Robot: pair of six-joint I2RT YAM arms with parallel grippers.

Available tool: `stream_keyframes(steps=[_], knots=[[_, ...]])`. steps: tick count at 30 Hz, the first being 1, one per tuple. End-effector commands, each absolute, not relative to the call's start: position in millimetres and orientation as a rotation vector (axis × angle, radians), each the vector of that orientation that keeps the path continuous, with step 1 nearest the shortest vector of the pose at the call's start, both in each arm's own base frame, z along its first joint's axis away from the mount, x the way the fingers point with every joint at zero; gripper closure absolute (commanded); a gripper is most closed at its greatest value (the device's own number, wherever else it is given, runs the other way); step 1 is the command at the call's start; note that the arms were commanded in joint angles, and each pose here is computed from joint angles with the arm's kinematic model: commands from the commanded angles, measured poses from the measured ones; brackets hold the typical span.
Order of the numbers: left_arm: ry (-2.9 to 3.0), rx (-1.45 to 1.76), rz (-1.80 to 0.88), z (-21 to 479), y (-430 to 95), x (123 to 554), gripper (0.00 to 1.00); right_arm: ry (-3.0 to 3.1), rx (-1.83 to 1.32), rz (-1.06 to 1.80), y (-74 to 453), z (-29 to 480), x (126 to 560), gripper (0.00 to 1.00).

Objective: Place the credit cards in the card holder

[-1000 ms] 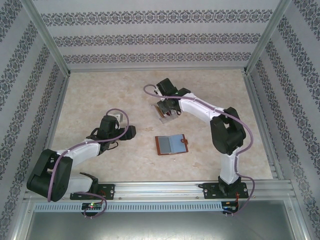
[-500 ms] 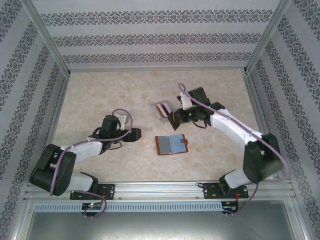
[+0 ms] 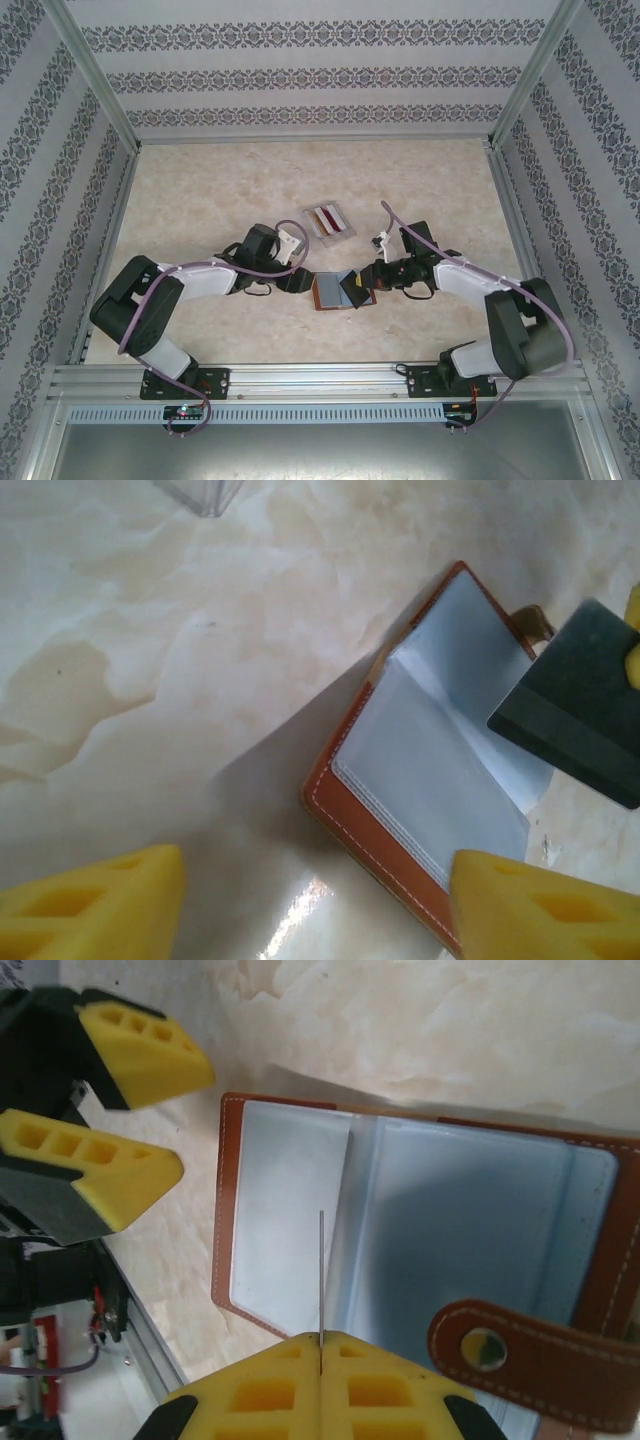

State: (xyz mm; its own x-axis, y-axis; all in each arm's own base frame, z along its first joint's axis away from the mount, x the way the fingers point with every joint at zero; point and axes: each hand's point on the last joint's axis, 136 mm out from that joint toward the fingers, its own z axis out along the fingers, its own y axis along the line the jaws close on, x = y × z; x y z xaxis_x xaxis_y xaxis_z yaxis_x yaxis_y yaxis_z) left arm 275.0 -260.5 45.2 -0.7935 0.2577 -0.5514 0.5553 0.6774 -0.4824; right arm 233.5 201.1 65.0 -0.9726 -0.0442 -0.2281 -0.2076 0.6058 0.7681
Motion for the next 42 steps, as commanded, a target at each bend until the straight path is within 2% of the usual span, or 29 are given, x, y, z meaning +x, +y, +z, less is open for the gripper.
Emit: stream_keyframes(steps=[1,4,9,21,26,35,38,42], knots=[[2.512,0.683,-0.885,33,-263,266,0.51,2.566,-0.224,1.429,210,72,241,1.0],[2.537,0.701,-0.86,28,-264,265,0.62,2.576,-0.18,1.399,204,68,246,1.0],[2.561,0.675,-0.807,24,-259,268,0.7,2.594,-0.15,1.413,205,63,247,1.0],[2.618,0.639,-0.733,14,-252,273,0.75,2.653,-0.108,1.394,204,50,250,1.0],[2.619,0.632,-0.729,14,-251,274,0.74,2.655,-0.142,1.418,212,50,246,0.94],[2.63,0.623,-0.727,12,-252,274,0.73,2.659,-0.112,1.419,219,37,246,0.92],[2.633,0.622,-0.723,11,-251,274,0.73,2.647,-0.11,1.408,219,38,248,0.85],[2.632,0.619,-0.724,12,-251,274,0.73,2.64,-0.139,1.421,225,39,250,0.85]])
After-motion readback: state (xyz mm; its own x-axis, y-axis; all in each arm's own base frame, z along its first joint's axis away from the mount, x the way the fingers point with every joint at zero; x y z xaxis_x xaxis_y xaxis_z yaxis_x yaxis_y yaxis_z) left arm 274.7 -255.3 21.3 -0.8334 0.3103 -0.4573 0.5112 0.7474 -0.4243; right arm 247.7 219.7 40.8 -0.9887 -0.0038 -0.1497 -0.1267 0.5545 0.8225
